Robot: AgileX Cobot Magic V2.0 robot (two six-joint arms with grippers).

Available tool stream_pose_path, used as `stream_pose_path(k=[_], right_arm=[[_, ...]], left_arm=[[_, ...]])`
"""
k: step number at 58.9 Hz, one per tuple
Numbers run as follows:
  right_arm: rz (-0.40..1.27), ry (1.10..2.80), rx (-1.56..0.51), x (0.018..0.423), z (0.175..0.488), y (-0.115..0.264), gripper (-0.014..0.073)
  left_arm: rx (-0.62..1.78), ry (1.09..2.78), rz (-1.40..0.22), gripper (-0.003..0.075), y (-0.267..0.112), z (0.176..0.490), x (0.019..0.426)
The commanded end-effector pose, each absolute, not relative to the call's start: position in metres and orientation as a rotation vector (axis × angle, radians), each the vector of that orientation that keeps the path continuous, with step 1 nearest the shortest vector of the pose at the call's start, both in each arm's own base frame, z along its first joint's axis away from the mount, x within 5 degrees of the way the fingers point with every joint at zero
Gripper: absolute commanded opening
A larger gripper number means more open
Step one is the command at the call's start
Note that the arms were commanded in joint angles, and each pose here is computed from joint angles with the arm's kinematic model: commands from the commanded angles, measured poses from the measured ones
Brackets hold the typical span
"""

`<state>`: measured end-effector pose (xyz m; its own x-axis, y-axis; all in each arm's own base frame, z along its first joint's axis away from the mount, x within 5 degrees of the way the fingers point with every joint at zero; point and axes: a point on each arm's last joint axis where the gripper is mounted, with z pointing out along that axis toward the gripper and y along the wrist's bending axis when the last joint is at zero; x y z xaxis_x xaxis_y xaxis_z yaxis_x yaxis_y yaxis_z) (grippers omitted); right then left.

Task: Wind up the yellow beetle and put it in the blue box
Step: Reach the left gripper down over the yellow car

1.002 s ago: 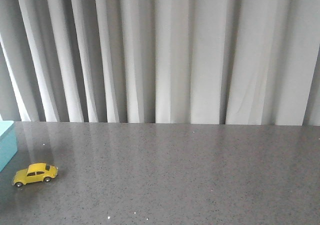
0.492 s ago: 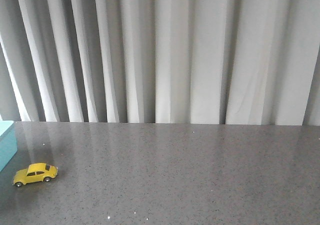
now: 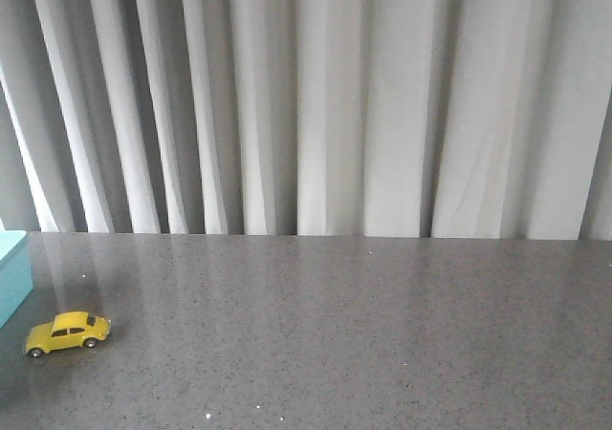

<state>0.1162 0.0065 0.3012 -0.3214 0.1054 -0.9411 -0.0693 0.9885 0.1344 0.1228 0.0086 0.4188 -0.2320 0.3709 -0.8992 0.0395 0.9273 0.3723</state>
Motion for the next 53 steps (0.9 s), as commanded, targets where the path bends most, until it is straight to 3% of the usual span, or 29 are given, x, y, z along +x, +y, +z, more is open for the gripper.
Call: stream_pose_path(k=[1,12,21,33,53], right_arm=[[0.155,1.816,0.047,0.118,0.314,0.004,-0.0007],[0.156,1.816,0.047,0.118,0.314,0.004,-0.0007],[0.156,1.816,0.047,0.118,0.314,0.004,-0.0007],[0.156,1.816,0.047,0.118,0.314,0.004,-0.0007],[0.158,1.816,0.045,0.118,0.314,0.004,-0.0007]], left_arm=[[0.493,1.809,0.258,0.0333,0.001,0.441,0.158],[0.763,1.969,-0.003,0.0335,-0.01,0.451,0.234],[0.786,2.03,-0.039,0.0335,-0.003,0.446,0.294],[0.773,2.124,-0.103,0.0342,0.003,0.426,0.346],[0.745,2.301,0.07,0.0508,0.024,0.386,0.388]])
